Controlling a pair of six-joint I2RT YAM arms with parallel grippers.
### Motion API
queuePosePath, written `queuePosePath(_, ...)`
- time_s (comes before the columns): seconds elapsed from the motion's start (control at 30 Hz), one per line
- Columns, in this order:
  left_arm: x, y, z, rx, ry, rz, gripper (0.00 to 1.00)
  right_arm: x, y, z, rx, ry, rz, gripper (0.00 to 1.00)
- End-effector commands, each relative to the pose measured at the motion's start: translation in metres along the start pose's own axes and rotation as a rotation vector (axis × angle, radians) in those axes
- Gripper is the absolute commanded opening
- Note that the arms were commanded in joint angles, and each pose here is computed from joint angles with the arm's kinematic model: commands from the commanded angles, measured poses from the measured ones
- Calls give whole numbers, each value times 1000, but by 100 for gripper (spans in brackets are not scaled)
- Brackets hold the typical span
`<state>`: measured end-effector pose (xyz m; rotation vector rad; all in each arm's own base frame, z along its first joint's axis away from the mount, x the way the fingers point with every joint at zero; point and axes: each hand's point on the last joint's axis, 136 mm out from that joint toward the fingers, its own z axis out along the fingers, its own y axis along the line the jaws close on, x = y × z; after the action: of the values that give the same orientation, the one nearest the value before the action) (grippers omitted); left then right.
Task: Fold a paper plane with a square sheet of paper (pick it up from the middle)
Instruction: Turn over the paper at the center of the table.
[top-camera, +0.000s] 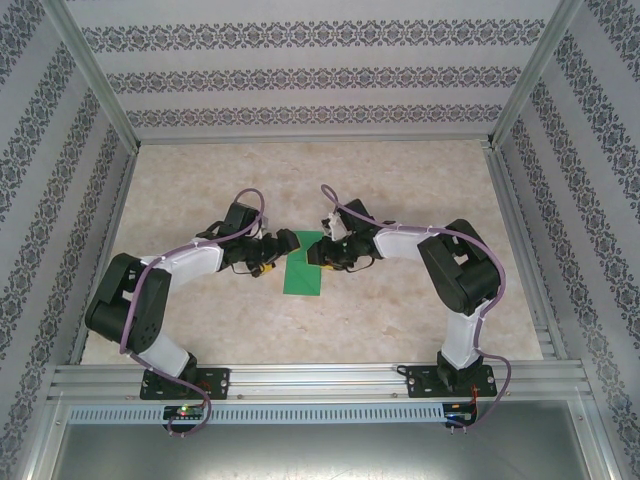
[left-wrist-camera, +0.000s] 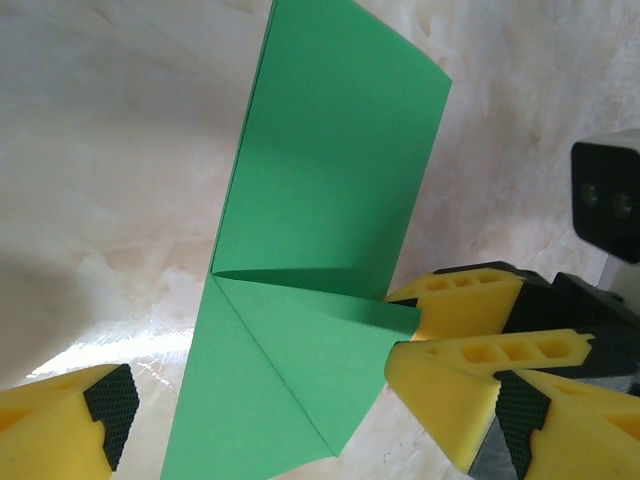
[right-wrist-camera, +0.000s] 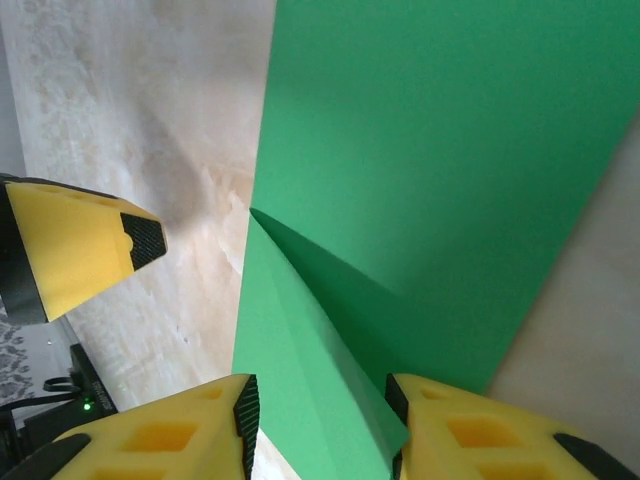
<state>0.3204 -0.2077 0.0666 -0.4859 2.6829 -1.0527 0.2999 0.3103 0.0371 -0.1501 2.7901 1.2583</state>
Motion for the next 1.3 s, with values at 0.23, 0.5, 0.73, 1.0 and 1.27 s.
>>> queuePosePath(0.23,5,-19,7,61,25,29,95,3,12,0,-46,-17,19,33)
queuePosePath(0.5,15,-20,13,90,58,28,81,-15,-1,-2,-15,-85,42,11)
queuePosePath(0.73,19,-16,20,92,82,11,68,-18,0,-8,-48,-125,59,6)
queuePosePath(1.0,19,-16,32,111,108,-20,57,-19,-2,-13,-66,-143,76,6)
queuePosePath(1.27,18,-17,41,116,125,-27,40,-17,-2,-12,-72,-137,79,6)
